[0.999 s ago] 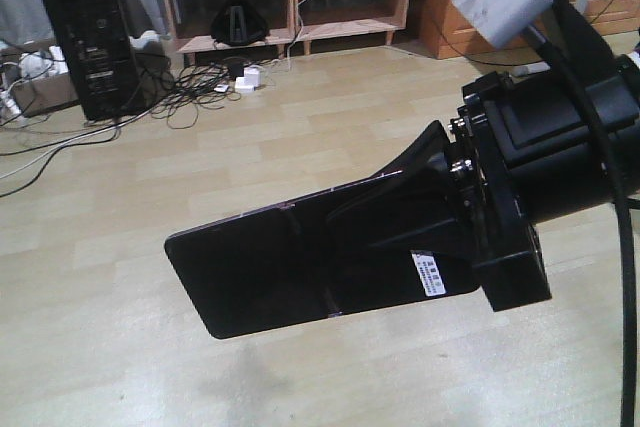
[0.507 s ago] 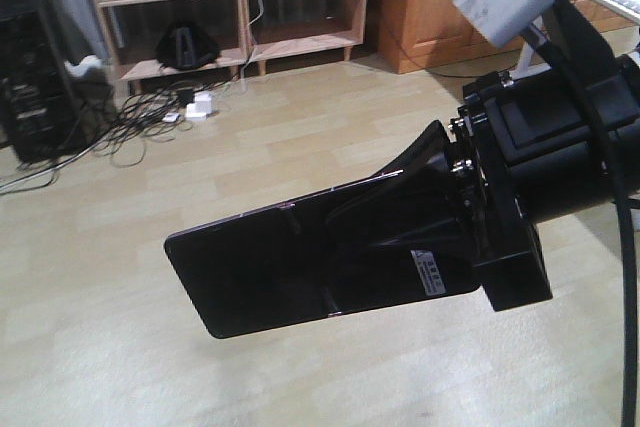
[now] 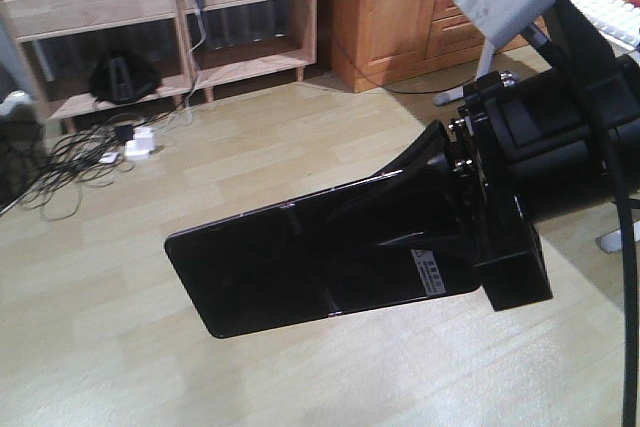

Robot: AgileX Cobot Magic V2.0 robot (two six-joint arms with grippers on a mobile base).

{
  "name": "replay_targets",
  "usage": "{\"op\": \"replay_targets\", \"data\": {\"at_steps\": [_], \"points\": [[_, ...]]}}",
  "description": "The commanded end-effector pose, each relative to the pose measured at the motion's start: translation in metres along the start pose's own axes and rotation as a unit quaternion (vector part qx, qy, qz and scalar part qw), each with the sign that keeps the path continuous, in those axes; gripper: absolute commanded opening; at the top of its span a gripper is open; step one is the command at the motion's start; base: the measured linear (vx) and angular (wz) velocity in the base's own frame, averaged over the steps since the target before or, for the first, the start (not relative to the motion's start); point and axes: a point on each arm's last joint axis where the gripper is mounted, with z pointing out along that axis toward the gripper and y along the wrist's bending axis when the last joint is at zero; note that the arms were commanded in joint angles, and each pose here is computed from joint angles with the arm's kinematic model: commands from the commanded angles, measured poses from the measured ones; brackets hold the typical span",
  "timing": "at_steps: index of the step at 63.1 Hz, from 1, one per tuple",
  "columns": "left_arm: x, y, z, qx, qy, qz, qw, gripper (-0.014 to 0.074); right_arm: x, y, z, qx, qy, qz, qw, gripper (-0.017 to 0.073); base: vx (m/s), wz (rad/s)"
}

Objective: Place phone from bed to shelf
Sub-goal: 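Carry the phone in the right gripper toward the wooden shelf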

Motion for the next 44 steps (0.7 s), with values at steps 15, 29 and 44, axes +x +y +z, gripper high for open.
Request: {"op": "replay_targets", "data": {"at_steps": [15,29,44], "points": [[-0.0050,0.0003,-0.0003,-0.002,-0.038,-0.005,0.999,0.0001,-0.0084,0.0164,-0.0103,-0.028,-0.027,-0.011,0.999,-0.0002,0.39,-0.21],[-0.0050,0.0003,-0.0003,-0.002,-0.038,-0.005,0.999,0.0001,-0.0084,0.0164,-0.0103,-0.028,-0.027,-0.011,0.999,-0.0002,0.40,-0.20],[-0.0050,0.0003,-0.0003,-0.002,-0.038,-0.005,0.999,0.0001,-0.0085,0.0165,-0.0103,-0.029,-0.027,-0.011,0.999,-0.0002,0.42,-0.13]]}}
